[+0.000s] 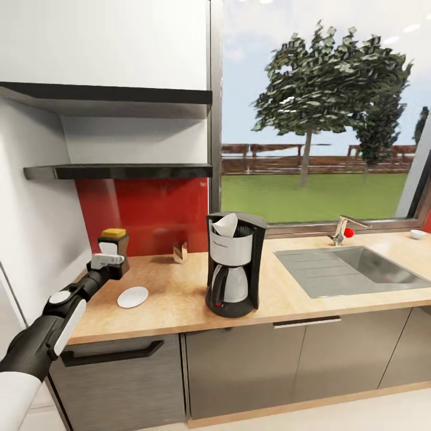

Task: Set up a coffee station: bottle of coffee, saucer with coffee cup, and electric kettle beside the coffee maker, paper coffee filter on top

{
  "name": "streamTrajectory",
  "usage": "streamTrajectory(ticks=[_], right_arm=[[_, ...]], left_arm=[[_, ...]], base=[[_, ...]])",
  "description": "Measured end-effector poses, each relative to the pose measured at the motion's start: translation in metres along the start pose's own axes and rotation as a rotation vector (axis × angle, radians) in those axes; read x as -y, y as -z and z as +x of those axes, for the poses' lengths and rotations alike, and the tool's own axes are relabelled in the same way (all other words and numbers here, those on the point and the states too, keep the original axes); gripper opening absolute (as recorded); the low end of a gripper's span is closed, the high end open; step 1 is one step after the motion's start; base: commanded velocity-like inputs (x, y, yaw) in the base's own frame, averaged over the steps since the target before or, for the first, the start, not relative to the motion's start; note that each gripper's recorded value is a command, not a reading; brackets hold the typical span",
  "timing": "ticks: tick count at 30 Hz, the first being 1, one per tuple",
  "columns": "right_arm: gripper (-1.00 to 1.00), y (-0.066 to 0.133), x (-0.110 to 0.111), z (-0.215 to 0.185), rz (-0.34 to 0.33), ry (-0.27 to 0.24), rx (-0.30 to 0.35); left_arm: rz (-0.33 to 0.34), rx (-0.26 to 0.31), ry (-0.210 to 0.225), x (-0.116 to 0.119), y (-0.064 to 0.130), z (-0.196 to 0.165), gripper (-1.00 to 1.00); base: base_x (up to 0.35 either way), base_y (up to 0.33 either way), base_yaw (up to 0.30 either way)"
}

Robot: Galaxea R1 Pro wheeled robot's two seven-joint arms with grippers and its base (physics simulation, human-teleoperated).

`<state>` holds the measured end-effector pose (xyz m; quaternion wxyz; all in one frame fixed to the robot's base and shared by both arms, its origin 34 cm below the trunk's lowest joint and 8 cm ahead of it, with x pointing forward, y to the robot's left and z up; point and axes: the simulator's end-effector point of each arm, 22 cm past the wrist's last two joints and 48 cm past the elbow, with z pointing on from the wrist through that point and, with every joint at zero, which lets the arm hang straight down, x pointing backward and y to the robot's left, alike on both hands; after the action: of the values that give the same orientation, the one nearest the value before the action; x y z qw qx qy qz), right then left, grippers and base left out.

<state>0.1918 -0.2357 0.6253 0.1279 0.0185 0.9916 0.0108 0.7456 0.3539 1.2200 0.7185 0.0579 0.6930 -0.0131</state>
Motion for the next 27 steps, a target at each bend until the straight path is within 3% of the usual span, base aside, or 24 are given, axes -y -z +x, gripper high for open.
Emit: streamTrajectory(ticks=[7,14,21,27], right_arm=[[1.00,0.000,0.002,0.001,0.003,0.000,-0.002],[1.00,0.000,0.003,0.001,0.003,0.000,-0.002],[1.00,0.000,0.003,0.001,0.006,0.001,-0.002],[1.00,0.000,0.006,0.001,0.009,0.004,-0.001]], left_arm=[[0.000,-0.005,0.010,0.006,0.002,0.005,-1.00],[0.022,-0.017,0.039,0.026,0.000,0.016,-1.00],[0.026,-0.036,0.045,0.030,0.004,0.030,-1.00],[0.023,0.012,0.029,0.030,0.007,0.027,-1.00]], base=[[0.098,0.000,-0.136],[0.307,0.000,-0.268],[0.327,0.065,-0.175],[0.204,0.069,-0.013]])
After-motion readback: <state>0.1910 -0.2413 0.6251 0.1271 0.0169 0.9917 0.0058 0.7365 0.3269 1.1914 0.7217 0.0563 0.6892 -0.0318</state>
